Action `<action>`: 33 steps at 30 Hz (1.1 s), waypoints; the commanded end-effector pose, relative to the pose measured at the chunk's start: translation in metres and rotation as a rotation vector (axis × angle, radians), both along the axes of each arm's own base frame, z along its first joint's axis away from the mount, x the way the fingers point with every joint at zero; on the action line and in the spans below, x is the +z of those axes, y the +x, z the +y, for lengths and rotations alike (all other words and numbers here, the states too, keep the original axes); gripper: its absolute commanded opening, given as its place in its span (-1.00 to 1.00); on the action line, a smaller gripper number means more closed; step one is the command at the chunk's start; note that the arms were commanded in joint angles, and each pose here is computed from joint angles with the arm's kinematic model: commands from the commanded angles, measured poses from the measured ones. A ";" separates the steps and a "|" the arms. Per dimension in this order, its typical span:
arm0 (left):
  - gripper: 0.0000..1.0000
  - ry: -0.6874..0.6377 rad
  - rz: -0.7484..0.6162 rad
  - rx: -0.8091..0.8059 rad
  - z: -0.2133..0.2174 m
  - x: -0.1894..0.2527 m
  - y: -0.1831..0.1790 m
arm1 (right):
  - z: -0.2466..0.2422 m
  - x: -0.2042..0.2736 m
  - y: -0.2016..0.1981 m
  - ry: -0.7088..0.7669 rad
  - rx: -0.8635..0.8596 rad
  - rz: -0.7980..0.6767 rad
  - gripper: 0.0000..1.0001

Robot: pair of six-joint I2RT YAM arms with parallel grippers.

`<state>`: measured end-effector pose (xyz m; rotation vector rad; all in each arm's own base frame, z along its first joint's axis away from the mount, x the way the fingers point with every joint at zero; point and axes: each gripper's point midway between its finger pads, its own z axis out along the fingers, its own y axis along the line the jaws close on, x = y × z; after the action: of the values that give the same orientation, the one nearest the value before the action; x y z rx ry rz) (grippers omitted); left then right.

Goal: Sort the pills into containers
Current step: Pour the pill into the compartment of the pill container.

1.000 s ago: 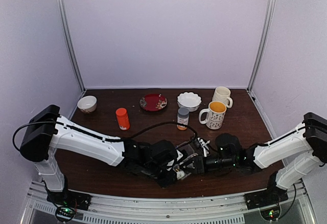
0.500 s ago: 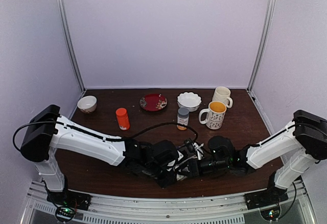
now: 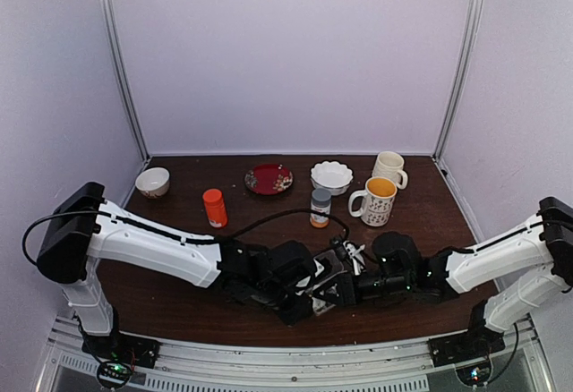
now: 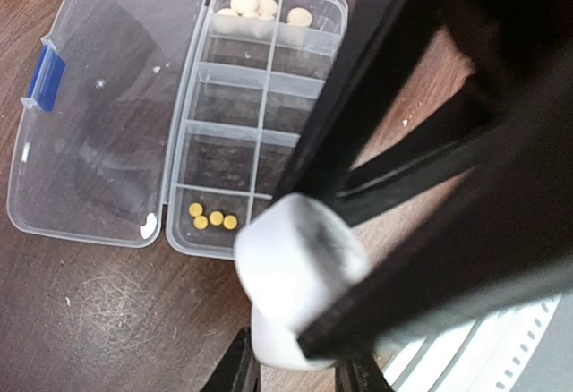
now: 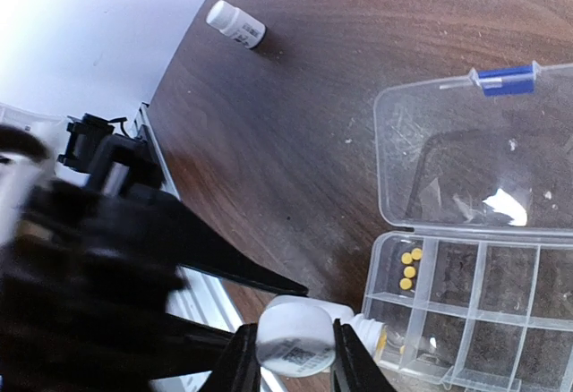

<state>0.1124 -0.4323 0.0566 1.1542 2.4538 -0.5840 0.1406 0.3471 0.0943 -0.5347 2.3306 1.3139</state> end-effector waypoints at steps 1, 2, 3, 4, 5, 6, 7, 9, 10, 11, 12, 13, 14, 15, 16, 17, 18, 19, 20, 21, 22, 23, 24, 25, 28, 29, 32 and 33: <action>-1.00 -0.005 -0.016 -0.006 -0.006 0.003 0.003 | 0.003 -0.029 -0.008 -0.049 0.031 0.066 -1.00; -1.00 0.001 -0.015 -0.005 -0.006 0.001 0.004 | 0.005 -0.033 -0.009 -0.050 0.039 0.079 -1.00; -1.00 0.003 -0.014 -0.006 -0.006 0.001 0.004 | 0.005 -0.034 -0.010 -0.044 0.041 0.082 -1.00; -1.00 0.006 -0.016 -0.006 -0.006 0.001 0.004 | 0.005 -0.033 -0.009 -0.042 0.036 0.079 -1.00; -1.00 0.009 -0.014 -0.008 -0.006 0.000 0.003 | 0.003 -0.031 -0.007 -0.044 0.026 0.069 -1.00; -1.00 0.008 -0.014 -0.008 -0.007 0.001 0.004 | 0.002 -0.027 -0.004 -0.047 0.017 0.056 -1.00; -1.00 0.008 -0.015 -0.009 -0.007 0.001 0.004 | -0.001 -0.024 -0.001 -0.054 0.007 0.041 -1.00; -1.00 0.007 -0.015 -0.009 -0.008 0.002 0.004 | -0.005 -0.014 0.005 -0.057 -0.016 0.007 -1.00; -1.00 0.008 -0.015 -0.011 -0.008 0.002 0.003 | -0.008 -0.009 0.007 -0.057 -0.028 -0.008 -1.00; -1.00 0.008 -0.015 -0.010 -0.008 0.002 0.004 | -0.010 -0.006 0.009 -0.057 -0.035 -0.020 -1.00; -1.00 0.009 -0.015 -0.011 -0.007 0.002 0.004 | -0.011 -0.003 0.009 -0.058 -0.040 -0.028 -1.00; -1.00 0.009 -0.016 -0.011 -0.008 0.003 0.004 | -0.012 -0.001 0.010 -0.057 -0.042 -0.035 -1.00; -1.00 0.009 -0.016 -0.012 -0.008 0.002 0.004 | -0.013 0.000 0.010 -0.055 -0.043 -0.037 -1.00; -1.00 0.011 -0.016 -0.011 -0.007 0.002 0.004 | -0.013 0.001 0.010 -0.051 -0.044 -0.035 -1.00; -1.00 0.013 -0.016 -0.011 -0.007 0.001 0.004 | -0.012 0.000 0.008 -0.049 -0.039 -0.031 -1.00; -1.00 0.012 -0.016 -0.011 -0.007 0.001 0.004 | -0.012 -0.002 0.008 -0.048 -0.037 -0.026 -1.00; -1.00 0.013 -0.018 -0.010 -0.007 0.001 0.004 | -0.012 -0.003 0.007 -0.047 -0.036 -0.022 -1.00; -1.00 0.013 -0.019 -0.009 -0.006 0.000 0.004 | -0.012 -0.004 0.007 -0.047 -0.038 -0.020 -1.00; -1.00 0.007 -0.020 -0.005 -0.006 -0.001 0.005 | -0.013 -0.005 0.007 -0.045 -0.039 -0.022 -1.00; -1.00 0.000 -0.022 -0.004 -0.005 -0.001 0.004 | -0.014 -0.006 0.007 -0.043 -0.045 -0.026 -1.00; -1.00 -0.010 -0.024 -0.002 -0.005 -0.002 0.004 | -0.016 -0.004 0.009 -0.041 -0.054 -0.035 -1.00; -1.00 -0.021 -0.027 0.001 -0.005 -0.002 0.005 | -0.018 -0.003 0.010 -0.044 -0.064 -0.043 -1.00; -1.00 -0.028 -0.032 0.004 -0.005 -0.002 0.005 | -0.019 -0.001 0.011 -0.043 -0.072 -0.053 -1.00; -1.00 -0.036 -0.036 0.009 -0.004 -0.003 0.006 | -0.021 0.000 0.013 -0.045 -0.079 -0.062 -1.00; -1.00 -0.067 -0.050 0.018 -0.004 0.000 0.008 | -0.025 0.006 0.015 -0.046 -0.091 -0.085 -1.00; -1.00 -0.080 -0.055 0.021 -0.004 0.002 0.008 | -0.026 0.008 0.016 -0.046 -0.093 -0.092 -1.00; -1.00 -0.095 -0.064 0.028 -0.001 0.005 0.009 | -0.029 0.014 0.017 -0.046 -0.099 -0.115 -1.00; -1.00 -0.101 -0.070 0.029 -0.001 0.007 0.009 | -0.031 0.015 0.016 -0.049 -0.095 -0.125 -1.00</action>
<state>0.1149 -0.4280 0.0447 1.1362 2.4179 -0.5872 0.1511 0.3253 0.1042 -0.4980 2.2933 1.2105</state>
